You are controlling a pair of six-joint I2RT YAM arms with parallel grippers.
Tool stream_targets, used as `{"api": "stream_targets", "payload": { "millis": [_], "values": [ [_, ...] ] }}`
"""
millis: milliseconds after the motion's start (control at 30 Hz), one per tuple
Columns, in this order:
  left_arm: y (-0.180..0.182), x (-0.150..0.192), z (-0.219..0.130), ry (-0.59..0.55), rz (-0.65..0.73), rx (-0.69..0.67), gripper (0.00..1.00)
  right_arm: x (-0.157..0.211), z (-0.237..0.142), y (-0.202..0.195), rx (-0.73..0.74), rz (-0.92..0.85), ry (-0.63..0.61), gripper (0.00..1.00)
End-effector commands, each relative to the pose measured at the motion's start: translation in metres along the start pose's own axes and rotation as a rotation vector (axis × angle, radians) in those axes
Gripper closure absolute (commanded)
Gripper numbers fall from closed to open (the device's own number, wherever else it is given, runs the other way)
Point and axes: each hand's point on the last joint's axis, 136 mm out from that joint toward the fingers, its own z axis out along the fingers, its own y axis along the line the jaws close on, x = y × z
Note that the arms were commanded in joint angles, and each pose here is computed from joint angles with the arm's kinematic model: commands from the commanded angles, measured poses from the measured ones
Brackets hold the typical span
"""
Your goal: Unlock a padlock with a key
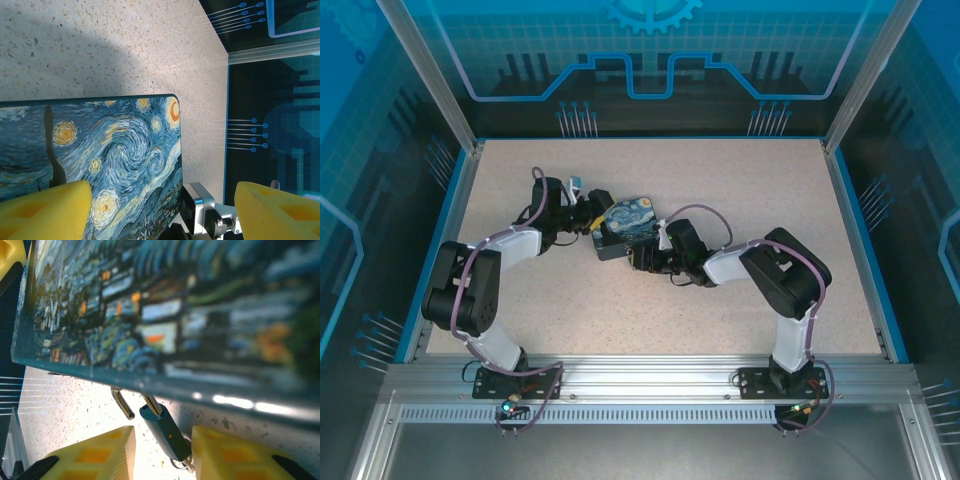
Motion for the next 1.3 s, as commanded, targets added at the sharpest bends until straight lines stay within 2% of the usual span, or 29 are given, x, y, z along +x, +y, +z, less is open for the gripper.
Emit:
{"api": "stream_targets", "payload": {
  "millis": [0,167,333,1000,1267],
  "values": [
    [0.007,0.007,-0.001,0.021,-0.023,-0.007,0.24,0.004,0.003,0.007,-0.033,-0.005,0.025,0.71],
    [0.007,0.007,-0.003,0.019,-0.023,-0.009,0.24,0.002,-0.002,0.008,-0.031,-0.004,0.008,0.84],
    [0.005,0.01,-0.007,0.016,-0.019,-0.01,0.24,0.002,-0.008,0.008,-0.019,0.001,-0.014,0.87],
    [0.001,0.029,-0.01,0.015,-0.016,-0.024,0.24,0.005,-0.007,0.005,-0.006,0.044,-0.027,0.71],
    [0.002,0.034,-0.011,0.005,-0.042,-0.037,0.25,0.008,-0.03,-0.008,0.043,0.097,-0.164,0.6]
  ]
}}
